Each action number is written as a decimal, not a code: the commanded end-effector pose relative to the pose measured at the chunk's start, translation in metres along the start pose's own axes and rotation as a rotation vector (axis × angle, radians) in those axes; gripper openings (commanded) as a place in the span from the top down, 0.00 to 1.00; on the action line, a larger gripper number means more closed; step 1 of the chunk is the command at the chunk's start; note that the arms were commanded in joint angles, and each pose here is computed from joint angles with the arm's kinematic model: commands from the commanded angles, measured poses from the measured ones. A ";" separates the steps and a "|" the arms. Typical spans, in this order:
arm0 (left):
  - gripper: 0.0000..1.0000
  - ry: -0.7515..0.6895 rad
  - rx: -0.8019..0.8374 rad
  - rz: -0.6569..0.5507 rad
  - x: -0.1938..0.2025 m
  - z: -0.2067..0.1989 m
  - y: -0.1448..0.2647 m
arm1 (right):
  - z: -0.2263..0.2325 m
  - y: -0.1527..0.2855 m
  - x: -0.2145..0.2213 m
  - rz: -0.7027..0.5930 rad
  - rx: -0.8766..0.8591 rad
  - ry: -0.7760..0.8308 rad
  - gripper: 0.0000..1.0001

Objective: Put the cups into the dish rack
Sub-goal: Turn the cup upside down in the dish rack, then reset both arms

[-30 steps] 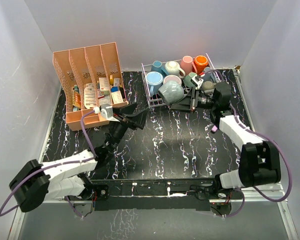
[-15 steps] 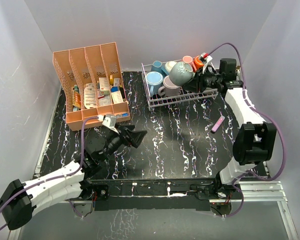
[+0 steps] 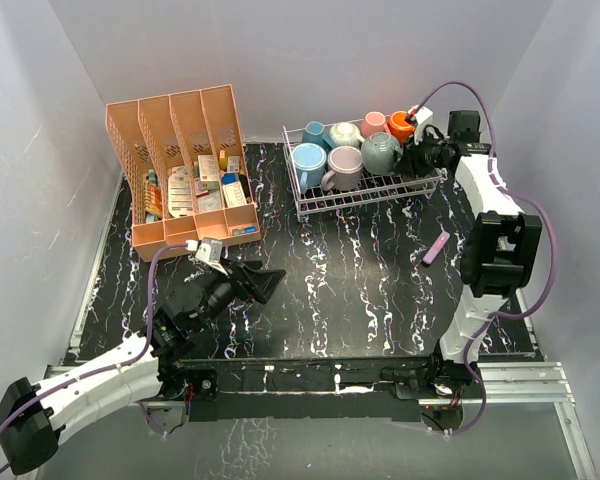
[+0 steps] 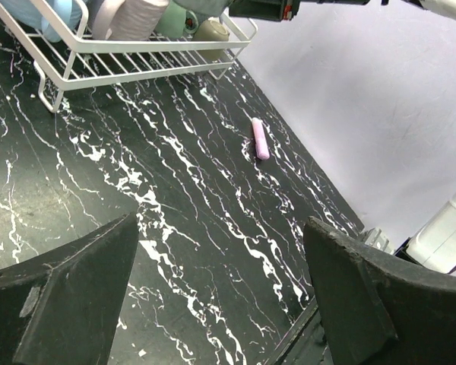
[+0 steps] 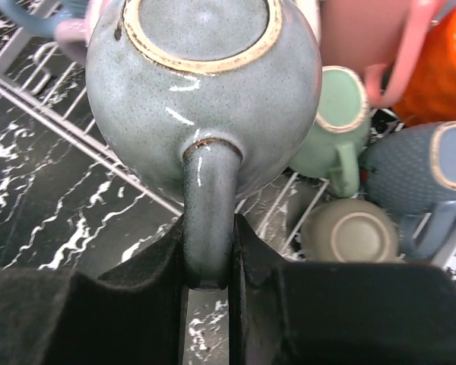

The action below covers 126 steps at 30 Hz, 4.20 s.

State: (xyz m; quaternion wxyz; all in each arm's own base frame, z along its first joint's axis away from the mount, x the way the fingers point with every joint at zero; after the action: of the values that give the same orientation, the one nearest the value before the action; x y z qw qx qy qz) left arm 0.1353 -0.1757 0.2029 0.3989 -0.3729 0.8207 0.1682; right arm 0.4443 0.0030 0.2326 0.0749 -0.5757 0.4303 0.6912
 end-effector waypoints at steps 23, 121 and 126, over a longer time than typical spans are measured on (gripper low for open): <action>0.12 0.011 -0.028 0.000 0.002 0.005 0.002 | -0.042 -0.022 -0.009 -0.067 -0.073 0.304 0.92; 0.03 -0.206 0.192 -0.089 -0.333 -0.119 -0.063 | 0.140 0.298 -0.251 -0.672 0.542 -0.004 0.00; 0.03 -0.196 0.185 -0.081 -0.326 -0.113 -0.063 | 0.140 0.298 -0.250 -0.668 0.548 -0.001 0.00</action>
State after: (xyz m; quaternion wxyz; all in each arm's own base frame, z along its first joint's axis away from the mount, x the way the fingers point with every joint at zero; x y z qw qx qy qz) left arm 0.2689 -0.1280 0.5223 0.5032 -0.3522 0.7781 0.1317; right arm 0.2555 0.0133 0.5852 0.4325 -0.6318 0.3904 0.5113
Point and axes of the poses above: each gripper's point midway between its finger pads, its own y axis back along the fingers, its own z axis along the line the jaws close on, x = y × z, the point moved 9 cm from there along y, back along the fingers, and after that the axes turned 4 degrees about y, right-handed, at the moved point
